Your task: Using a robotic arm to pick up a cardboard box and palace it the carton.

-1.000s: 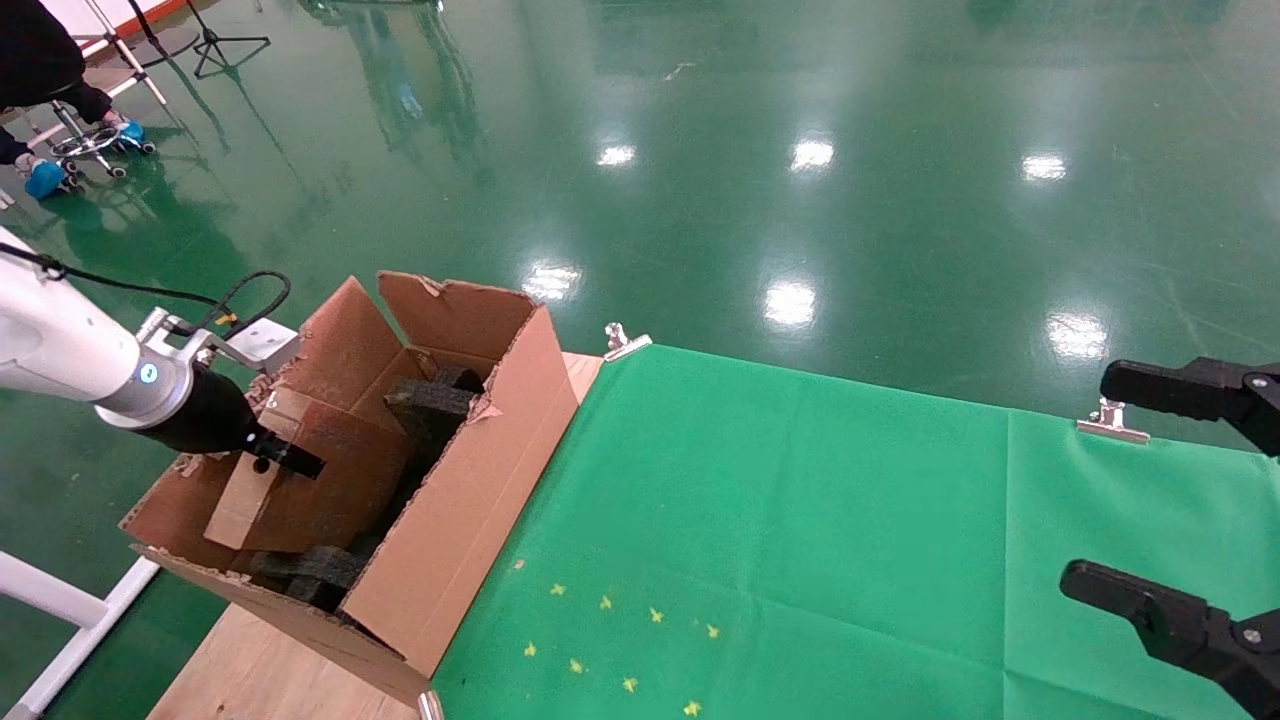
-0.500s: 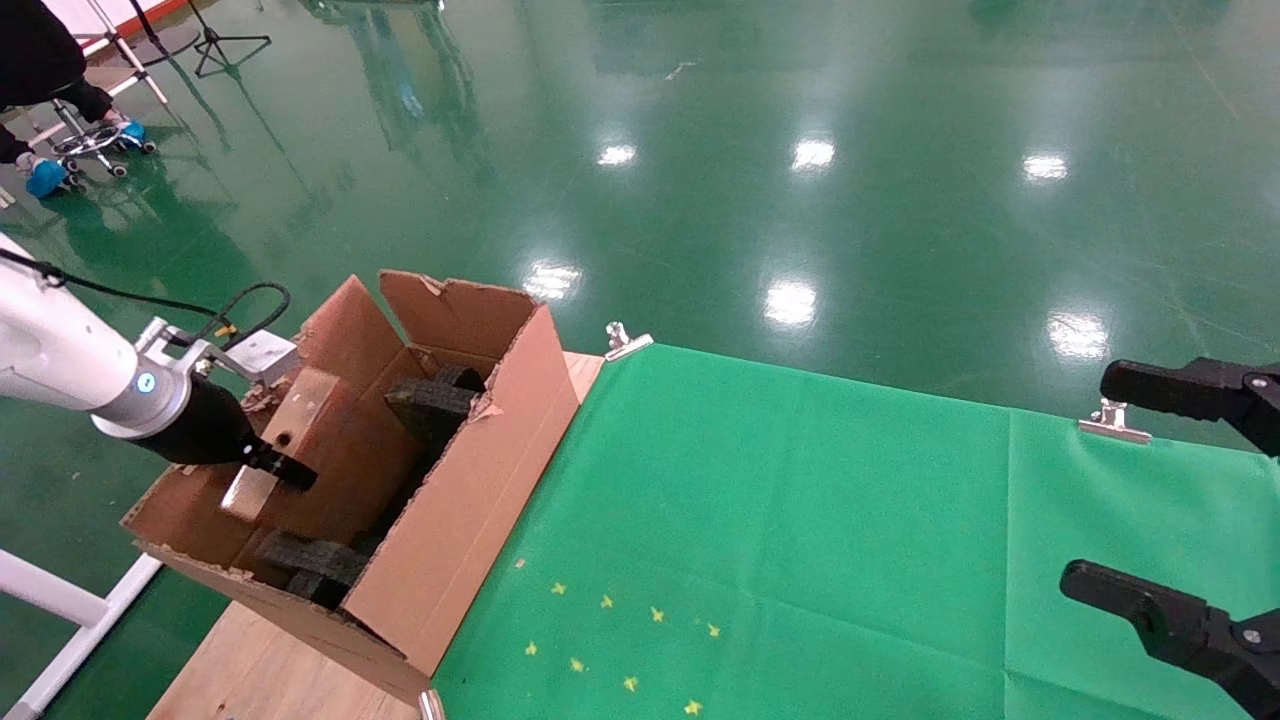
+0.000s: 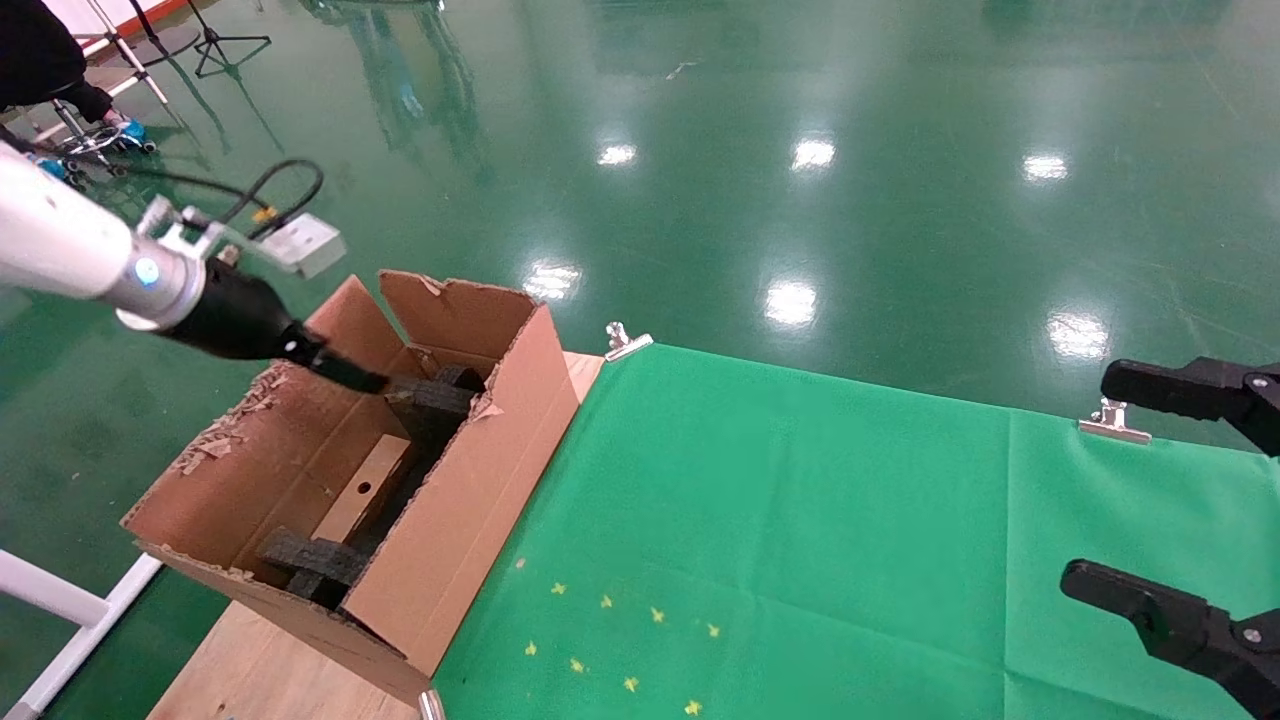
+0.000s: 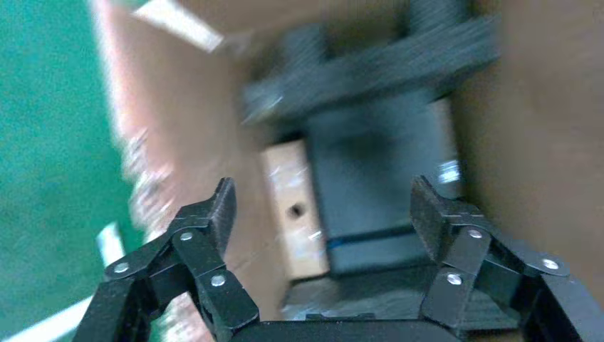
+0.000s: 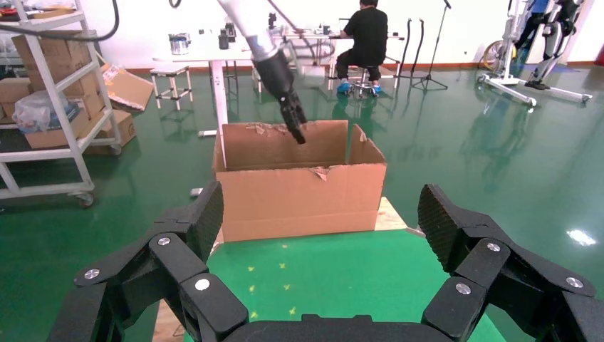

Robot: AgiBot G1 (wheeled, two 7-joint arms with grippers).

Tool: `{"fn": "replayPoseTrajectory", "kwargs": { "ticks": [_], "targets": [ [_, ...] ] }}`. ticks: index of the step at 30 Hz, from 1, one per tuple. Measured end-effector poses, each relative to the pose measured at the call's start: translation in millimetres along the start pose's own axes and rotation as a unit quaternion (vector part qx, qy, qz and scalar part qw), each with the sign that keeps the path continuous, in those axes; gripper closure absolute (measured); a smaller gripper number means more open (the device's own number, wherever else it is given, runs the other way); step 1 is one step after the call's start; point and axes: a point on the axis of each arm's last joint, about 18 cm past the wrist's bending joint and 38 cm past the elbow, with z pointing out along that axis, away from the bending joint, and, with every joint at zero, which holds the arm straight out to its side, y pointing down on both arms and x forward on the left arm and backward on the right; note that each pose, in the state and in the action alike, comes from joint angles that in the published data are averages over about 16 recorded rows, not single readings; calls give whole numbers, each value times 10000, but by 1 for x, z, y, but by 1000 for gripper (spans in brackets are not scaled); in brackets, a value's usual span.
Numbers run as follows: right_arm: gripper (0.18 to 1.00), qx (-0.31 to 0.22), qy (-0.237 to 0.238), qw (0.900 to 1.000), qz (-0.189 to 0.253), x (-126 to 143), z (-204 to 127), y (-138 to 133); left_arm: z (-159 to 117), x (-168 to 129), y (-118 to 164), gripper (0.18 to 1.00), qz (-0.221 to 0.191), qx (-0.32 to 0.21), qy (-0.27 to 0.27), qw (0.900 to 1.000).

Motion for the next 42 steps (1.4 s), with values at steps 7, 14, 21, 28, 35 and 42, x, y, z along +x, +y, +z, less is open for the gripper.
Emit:
{"fn": "replayPoseTrajectory", "kwargs": {
  "ticks": [7, 14, 21, 28, 35, 42],
  "targets": [
    [178, 0, 2, 10000, 1, 0, 0, 0, -34, 38, -24, 262, 630, 218, 885, 9938],
    [178, 0, 3, 10000, 1, 0, 0, 0, -42, 52, -29, 207, 926, 237, 1160, 9886],
    [178, 0, 3, 10000, 1, 0, 0, 0, -31, 63, -31, 186, 1053, 435, 1351, 9843],
    [178, 0, 3, 10000, 1, 0, 0, 0, -16, 89, -35, 183, 1352, 890, 1824, 9698],
    [178, 0, 3, 10000, 1, 0, 0, 0, -6, 121, -37, 183, 1665, 1477, 2358, 9460],
    [178, 0, 3, 10000, 1, 0, 0, 0, -4, 148, -35, 183, 1910, 2062, 2807, 9177]
  ]
}}
